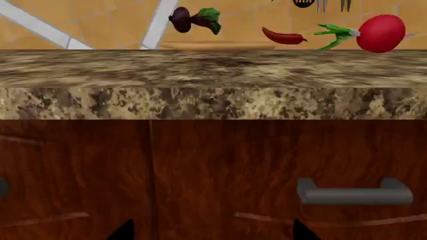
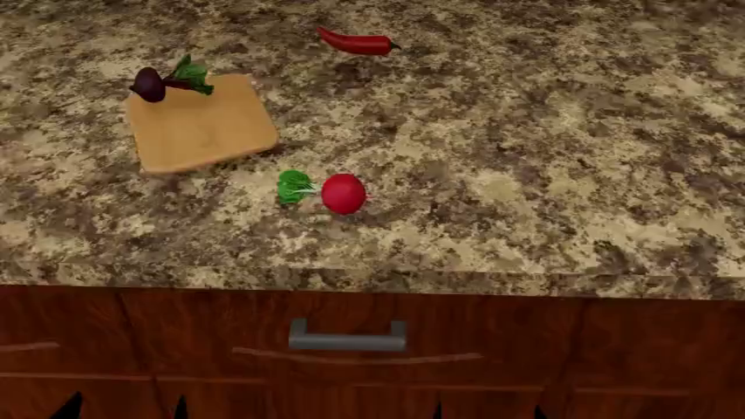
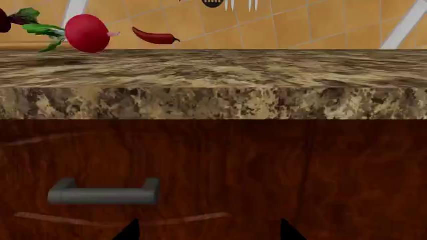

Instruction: Clear the non-vegetable object off the cutting board and place the vegetables onto it.

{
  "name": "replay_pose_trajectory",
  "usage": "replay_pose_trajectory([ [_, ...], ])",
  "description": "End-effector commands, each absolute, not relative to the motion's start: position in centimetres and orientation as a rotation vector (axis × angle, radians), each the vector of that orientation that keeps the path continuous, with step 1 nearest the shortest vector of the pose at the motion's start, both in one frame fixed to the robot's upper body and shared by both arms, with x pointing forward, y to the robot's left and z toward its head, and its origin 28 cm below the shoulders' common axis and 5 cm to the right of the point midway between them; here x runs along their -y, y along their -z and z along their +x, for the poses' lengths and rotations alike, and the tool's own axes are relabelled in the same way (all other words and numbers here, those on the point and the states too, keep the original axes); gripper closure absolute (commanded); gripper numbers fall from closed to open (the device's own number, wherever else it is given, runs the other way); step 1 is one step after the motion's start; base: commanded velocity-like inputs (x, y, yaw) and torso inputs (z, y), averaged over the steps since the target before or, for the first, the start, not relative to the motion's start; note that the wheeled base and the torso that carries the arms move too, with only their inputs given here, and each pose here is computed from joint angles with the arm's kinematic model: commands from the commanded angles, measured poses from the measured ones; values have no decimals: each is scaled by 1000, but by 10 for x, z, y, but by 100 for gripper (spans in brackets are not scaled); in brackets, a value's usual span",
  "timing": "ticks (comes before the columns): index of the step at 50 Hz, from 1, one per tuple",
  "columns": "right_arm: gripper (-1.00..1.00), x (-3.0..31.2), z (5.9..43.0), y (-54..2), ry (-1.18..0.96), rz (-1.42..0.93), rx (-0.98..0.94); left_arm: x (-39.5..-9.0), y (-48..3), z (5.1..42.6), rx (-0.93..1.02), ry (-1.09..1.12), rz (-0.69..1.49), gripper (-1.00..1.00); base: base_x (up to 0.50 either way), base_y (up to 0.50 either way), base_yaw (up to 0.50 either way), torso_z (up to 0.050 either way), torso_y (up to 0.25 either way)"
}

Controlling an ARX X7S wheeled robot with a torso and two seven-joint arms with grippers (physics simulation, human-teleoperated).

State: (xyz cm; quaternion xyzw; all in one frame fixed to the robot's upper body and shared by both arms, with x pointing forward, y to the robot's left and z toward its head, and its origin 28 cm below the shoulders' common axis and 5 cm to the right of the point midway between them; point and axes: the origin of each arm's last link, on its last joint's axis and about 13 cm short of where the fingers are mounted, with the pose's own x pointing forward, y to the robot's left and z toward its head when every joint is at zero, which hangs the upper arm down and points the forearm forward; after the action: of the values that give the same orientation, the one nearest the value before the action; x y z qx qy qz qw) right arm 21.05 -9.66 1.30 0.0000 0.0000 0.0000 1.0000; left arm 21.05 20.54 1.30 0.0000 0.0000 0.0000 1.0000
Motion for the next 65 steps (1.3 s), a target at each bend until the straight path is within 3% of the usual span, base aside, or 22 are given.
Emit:
replay_pose_trajectory([
  [1, -100, 96, 210, -14, 0, 0, 0, -206, -14, 209, 0, 0, 0, -100, 0, 0, 0, 0, 0],
  [21, -100, 98, 208, -20, 5, 13, 6, -210, -22, 209, -19, -24, -21, -100, 0, 0, 0, 0, 0],
  [24, -100, 96, 206, -38, -17, -52, 39, -220, -32, 215, -55, -117, 13, -100, 0, 0, 0, 0, 0],
  [37, -100, 100, 221, -128, -46, -151, 129, -233, -111, 229, -20, -66, 60, -100, 0, 0, 0, 0, 0],
  [65, -100, 110, 299, -281, -120, -238, 141, -261, -252, 280, 49, -8, 126, -100, 0, 0, 0, 0, 0],
])
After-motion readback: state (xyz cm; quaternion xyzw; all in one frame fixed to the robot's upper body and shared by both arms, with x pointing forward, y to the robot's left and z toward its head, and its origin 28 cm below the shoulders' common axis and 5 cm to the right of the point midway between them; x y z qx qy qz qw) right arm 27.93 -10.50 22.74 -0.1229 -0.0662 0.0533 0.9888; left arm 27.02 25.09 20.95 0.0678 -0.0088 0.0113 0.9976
